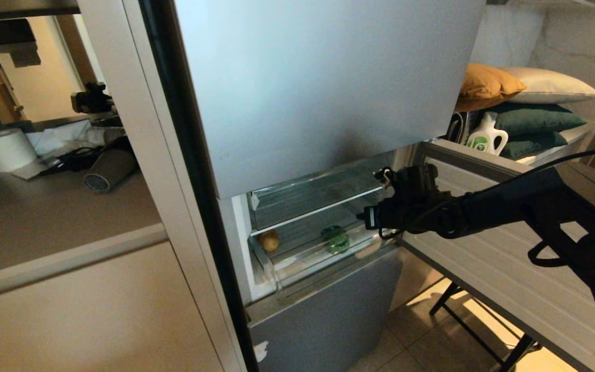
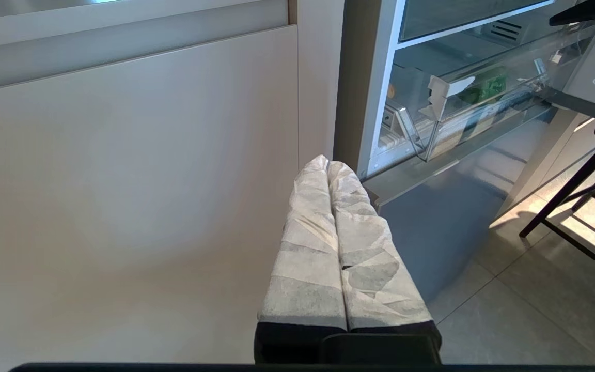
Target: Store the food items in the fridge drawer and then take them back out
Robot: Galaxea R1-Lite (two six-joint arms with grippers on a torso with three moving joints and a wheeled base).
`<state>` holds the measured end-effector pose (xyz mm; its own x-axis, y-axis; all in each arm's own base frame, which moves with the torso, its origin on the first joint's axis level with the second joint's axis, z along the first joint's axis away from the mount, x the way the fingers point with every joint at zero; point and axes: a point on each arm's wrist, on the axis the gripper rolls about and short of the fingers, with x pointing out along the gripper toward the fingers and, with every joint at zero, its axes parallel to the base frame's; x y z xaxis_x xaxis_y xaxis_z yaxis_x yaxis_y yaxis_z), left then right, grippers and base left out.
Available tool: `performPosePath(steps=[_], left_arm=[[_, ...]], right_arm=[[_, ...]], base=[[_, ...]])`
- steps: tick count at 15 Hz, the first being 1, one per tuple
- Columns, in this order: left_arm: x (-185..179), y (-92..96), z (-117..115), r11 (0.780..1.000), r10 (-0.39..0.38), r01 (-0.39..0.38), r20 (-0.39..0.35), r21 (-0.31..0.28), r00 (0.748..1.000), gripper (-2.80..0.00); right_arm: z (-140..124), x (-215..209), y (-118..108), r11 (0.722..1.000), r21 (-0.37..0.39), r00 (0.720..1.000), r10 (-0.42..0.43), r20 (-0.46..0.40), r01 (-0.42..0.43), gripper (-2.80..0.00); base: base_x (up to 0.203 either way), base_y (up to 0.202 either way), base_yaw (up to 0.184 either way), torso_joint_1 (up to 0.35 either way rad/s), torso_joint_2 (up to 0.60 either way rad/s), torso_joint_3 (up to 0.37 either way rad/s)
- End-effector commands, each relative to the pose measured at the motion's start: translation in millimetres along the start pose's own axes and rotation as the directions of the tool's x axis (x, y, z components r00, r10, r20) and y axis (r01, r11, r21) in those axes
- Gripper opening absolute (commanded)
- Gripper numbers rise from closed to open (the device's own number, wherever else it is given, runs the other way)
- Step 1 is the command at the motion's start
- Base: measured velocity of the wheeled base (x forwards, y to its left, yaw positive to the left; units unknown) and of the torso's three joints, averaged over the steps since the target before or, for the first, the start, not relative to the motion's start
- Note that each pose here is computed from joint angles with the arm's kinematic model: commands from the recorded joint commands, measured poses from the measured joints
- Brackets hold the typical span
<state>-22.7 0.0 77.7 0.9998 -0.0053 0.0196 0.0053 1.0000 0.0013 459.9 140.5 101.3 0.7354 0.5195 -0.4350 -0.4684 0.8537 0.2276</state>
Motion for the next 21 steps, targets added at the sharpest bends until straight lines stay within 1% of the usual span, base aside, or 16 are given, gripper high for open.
performPosePath(steps=[1, 7, 10, 13, 16, 19, 21], left_arm=[[1, 0.0, -3, 1.0, 0.001, -0.001, -0.01, -0.001, 1.0, -2.8], [1, 0.0, -3, 1.0, 0.001, -0.001, -0.01, -0.001, 1.0, -2.8], [1, 0.0, -3, 1.0, 0.001, -0.001, -0.01, 0.0, 1.0, -2.8], [1, 0.0, -3, 1.0, 0.001, -0.001, -0.01, 0.0, 1.0, -2.8], [1, 0.0, -3, 1.0, 0.001, -0.001, -0.01, 0.0, 1.0, -2.8], [1, 0.0, -3, 1.0, 0.001, -0.001, -0.01, 0.0, 1.0, -2.8], [1, 0.0, -3, 1.0, 0.001, -0.001, -0.01, -0.001, 1.0, -2.8]], right_arm=[[-5, 8, -3, 1.0, 0.002, 1.0, 0.001, -0.006, -0.001, -2.8], [0, 26, -8, 1.0, -0.009, 1.0, -0.001, 0.028, 0.001, -2.8], [-2, 36, -12, 0.999, -0.014, 0.999, -0.037, 0.04, 0.037, -2.8], [-5, 41, -14, 0.999, -0.014, 0.999, -0.037, 0.036, 0.038, -2.8], [-5, 42, -14, 0.999, -0.013, 0.999, -0.039, 0.013, 0.039, -2.8], [-3, 44, -14, 0.999, -0.017, 0.999, -0.041, 0.017, 0.041, -2.8], [-5, 42, -14, 0.999, -0.01, 0.999, -0.046, -0.023, 0.046, -2.8]], base=[[0.0, 0.0, 0.0, 0.0, 0.0, 0.0], [0.0, 0.0, 0.0, 0.0, 0.0, 0.0], [0.0, 0.0, 0.0, 0.0, 0.0, 0.0], [0.0, 0.0, 0.0, 0.0, 0.0, 0.0], [0.0, 0.0, 0.0, 0.0, 0.0, 0.0], [0.0, 0.0, 0.0, 0.0, 0.0, 0.0], [0.0, 0.0, 0.0, 0.0, 0.0, 0.0]])
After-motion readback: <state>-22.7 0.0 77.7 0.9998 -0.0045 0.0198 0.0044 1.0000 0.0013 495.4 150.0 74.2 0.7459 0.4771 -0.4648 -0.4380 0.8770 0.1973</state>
